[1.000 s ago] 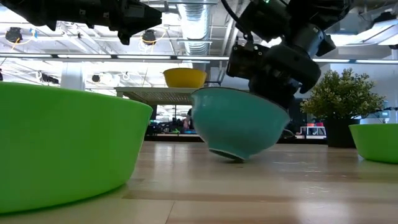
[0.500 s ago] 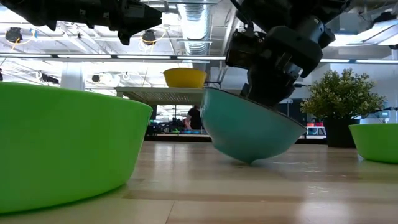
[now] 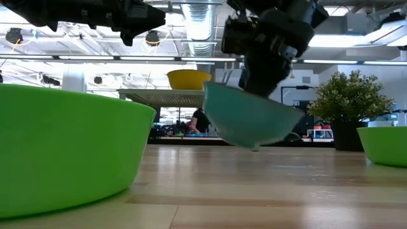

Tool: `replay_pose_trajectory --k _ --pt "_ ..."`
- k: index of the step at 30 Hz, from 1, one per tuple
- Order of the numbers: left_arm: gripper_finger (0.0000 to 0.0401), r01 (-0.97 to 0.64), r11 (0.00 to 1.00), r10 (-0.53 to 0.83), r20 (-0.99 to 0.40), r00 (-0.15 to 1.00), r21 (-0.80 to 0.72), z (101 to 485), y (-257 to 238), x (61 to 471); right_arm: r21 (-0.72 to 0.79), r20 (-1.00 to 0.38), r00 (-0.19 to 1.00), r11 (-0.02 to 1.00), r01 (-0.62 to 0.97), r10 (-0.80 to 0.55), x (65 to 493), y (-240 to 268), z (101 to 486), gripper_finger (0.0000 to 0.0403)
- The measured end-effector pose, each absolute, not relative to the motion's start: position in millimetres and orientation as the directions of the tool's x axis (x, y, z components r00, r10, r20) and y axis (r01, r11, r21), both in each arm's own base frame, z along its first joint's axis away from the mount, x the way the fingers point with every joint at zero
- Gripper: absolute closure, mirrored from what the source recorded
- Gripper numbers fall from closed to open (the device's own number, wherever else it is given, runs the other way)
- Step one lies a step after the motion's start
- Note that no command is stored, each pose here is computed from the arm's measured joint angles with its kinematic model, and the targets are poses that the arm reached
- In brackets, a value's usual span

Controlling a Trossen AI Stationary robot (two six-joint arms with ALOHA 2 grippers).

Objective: Pick & Place Mini bowls
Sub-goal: Put the top blue patterned bowl on the shelf

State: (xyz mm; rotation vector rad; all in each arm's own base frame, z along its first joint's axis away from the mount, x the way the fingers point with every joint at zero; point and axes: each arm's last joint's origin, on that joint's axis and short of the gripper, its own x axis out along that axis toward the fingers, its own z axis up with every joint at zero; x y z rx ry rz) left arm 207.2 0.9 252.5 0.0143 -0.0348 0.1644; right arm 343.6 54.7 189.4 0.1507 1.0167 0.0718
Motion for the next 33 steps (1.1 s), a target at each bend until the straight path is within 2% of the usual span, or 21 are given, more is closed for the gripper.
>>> replay_pose_trajectory --k 4,9,15,20,27,33 --pt "0.0297 -0.164 0.986 0.164 0.036 0.986 0.011 252.6 1.0 207.2 0.125 -0.849 0.517 0.992 -0.005 0.109 348.7 52.4 204.8 0.039" --pt "0.0297 -0.164 0.986 0.164 0.036 0.986 0.011 252.5 1.0 207.2 0.01 -0.894 0.448 1.0 0.015 0.002 348.4 43.8 225.4 0.0397" --pt "0.0297 -0.164 0.986 0.164 0.036 0.986 0.011 252.5 1.0 207.2 -0.049 -0.907 0.42 0.997 -0.059 -0.02 351.3 34.9 258.6 0.0391" --pt "0.0297 -0.164 0.986 0.164 0.036 0.986 0.011 252.5 1.0 207.2 -0.12 -0.902 0.422 0.992 -0.035 -0.094 352.1 22.4 286.8 0.0391" --pt "0.0297 -0.164 0.986 0.164 0.036 0.986 0.011 252.6 1.0 207.3 -0.159 -0.909 0.396 0.986 -0.045 -0.129 347.4 4.6 301.3 0.0393" --pt "0.0297 -0.165 0.986 0.164 0.036 0.986 0.011 252.5 1.0 207.3 -0.215 -0.884 0.417 0.976 0.046 -0.214 326.5 -28.1 325.5 0.0394"
